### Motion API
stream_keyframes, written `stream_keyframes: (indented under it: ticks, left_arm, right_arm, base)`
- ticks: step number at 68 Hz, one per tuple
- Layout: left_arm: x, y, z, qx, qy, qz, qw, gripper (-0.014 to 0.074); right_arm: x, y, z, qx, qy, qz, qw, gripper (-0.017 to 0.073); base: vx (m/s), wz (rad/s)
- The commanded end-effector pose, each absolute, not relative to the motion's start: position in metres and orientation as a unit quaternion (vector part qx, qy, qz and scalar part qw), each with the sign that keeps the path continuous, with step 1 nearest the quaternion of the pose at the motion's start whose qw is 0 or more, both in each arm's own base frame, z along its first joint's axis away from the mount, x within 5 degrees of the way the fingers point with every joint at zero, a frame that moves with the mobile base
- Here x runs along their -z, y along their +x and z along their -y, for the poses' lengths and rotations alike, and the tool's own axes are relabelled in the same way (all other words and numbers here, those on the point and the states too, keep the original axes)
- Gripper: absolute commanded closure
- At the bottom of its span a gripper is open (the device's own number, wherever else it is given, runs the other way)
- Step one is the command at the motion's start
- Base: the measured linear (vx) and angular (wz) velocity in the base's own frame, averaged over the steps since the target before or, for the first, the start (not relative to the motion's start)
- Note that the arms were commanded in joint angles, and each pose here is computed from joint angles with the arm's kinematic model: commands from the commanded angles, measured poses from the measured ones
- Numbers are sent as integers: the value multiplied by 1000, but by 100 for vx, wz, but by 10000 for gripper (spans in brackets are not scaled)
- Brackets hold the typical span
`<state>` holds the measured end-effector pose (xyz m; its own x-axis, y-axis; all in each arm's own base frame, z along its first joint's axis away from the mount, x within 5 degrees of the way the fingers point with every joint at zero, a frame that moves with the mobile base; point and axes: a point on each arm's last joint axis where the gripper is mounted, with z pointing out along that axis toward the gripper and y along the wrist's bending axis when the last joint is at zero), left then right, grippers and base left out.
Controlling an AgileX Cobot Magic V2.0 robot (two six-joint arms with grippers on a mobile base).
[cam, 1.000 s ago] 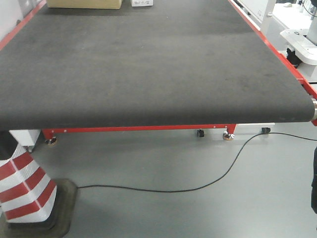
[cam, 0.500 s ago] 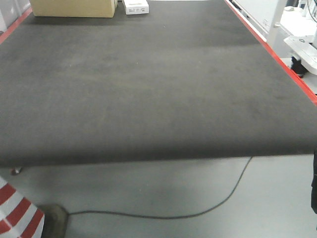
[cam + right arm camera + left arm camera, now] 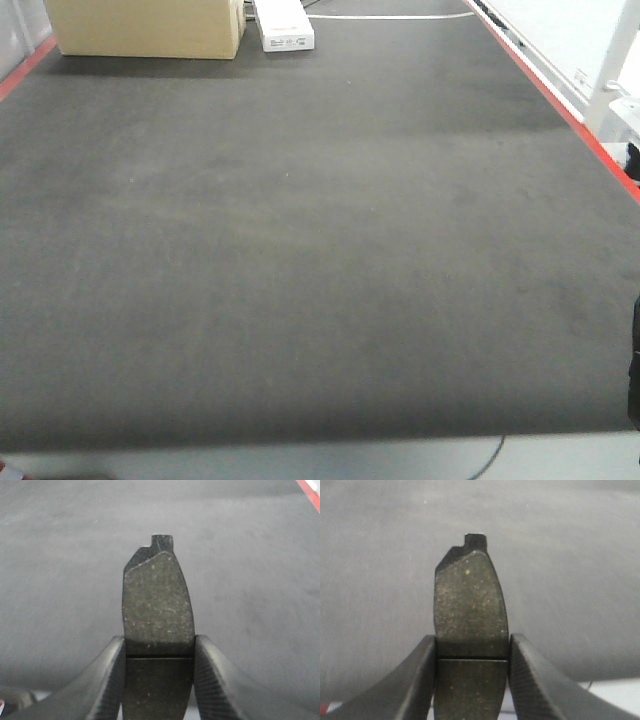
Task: Move and align brake pads A on conveyor
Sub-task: 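Drive up to the black belt conveyor holding both pads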
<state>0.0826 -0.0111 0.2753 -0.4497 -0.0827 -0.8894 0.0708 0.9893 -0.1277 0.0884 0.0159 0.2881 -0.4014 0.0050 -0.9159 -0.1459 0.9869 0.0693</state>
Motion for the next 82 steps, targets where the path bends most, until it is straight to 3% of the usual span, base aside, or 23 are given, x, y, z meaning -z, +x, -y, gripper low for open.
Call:
stream_keyframes:
  ticks: [1, 44, 82]
  left_arm:
    - [-292, 86, 12, 83, -7, -816, 572, 600]
    - [-292, 86, 12, 83, -7, -816, 572, 600]
    - [-292, 86, 12, 83, -7, -816, 572, 600]
  right_arm:
    - [-305, 91, -16, -70, -45, -802, 592, 571]
    - [-305, 91, -16, -70, -45, -802, 592, 571]
    - [-305, 91, -16, -70, -45, -802, 592, 571]
  base:
    - [33, 4]
    - [27, 4]
    - [7, 2]
